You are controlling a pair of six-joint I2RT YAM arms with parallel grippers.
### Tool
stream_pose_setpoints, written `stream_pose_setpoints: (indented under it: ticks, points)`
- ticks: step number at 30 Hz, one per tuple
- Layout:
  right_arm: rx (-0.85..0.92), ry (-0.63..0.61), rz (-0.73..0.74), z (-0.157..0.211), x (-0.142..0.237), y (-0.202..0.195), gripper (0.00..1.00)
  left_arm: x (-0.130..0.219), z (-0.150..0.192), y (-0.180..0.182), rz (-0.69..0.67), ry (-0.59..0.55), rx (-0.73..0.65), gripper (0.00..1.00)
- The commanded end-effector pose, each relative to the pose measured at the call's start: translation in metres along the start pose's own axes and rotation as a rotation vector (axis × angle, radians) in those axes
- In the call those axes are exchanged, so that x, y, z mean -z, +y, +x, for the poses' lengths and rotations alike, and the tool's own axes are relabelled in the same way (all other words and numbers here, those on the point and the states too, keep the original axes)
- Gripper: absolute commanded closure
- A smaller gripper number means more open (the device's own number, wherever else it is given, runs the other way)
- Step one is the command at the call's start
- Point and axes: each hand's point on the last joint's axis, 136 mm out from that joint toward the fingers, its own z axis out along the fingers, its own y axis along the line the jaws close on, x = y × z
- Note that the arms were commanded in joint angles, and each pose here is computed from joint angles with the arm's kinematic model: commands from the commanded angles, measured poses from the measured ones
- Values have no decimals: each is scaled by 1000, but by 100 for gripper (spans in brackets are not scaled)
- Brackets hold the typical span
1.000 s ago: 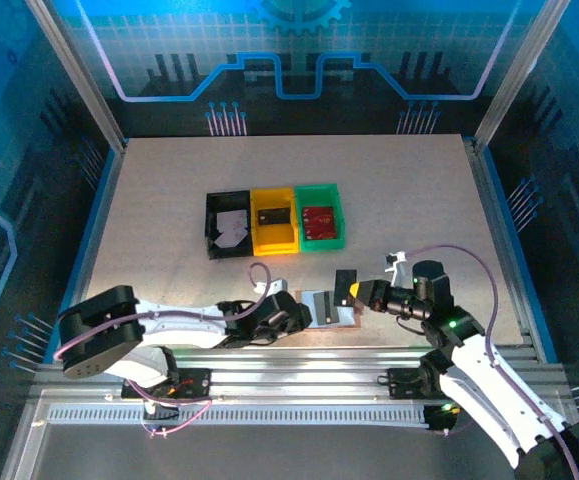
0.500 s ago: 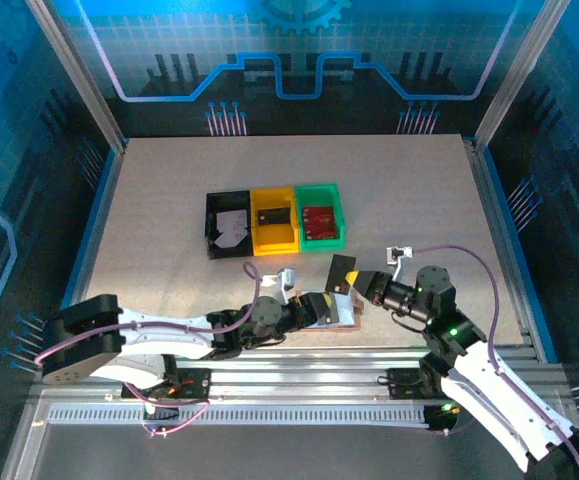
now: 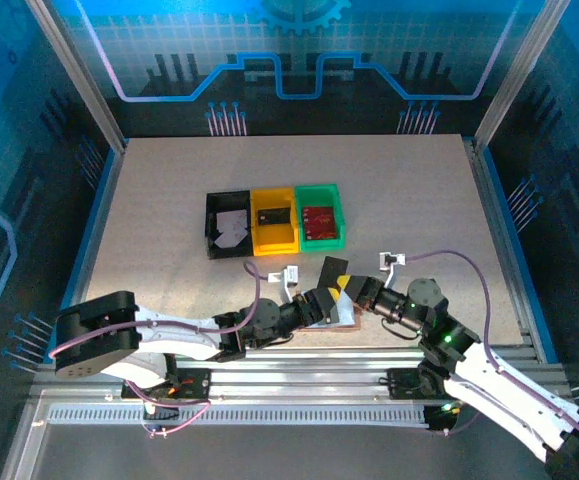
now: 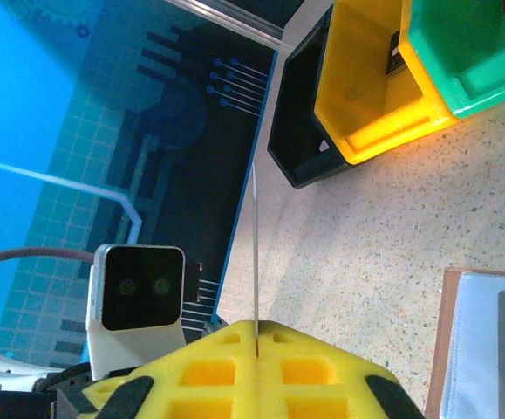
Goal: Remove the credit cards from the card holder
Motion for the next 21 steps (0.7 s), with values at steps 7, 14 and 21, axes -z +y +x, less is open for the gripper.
stream_pose_setpoints:
  ticks: [7,14,21]
  points:
    - [-1,-82,-63,-1,2,14,100,2,-14,-20,86,-85,2,62]
    - [-28,-100,-47,6,5,5,100,4,-19,-29,136,-113,19,73]
    - [-43,-83,-34,19,5,-1,100,9,-25,-33,151,-137,9,84]
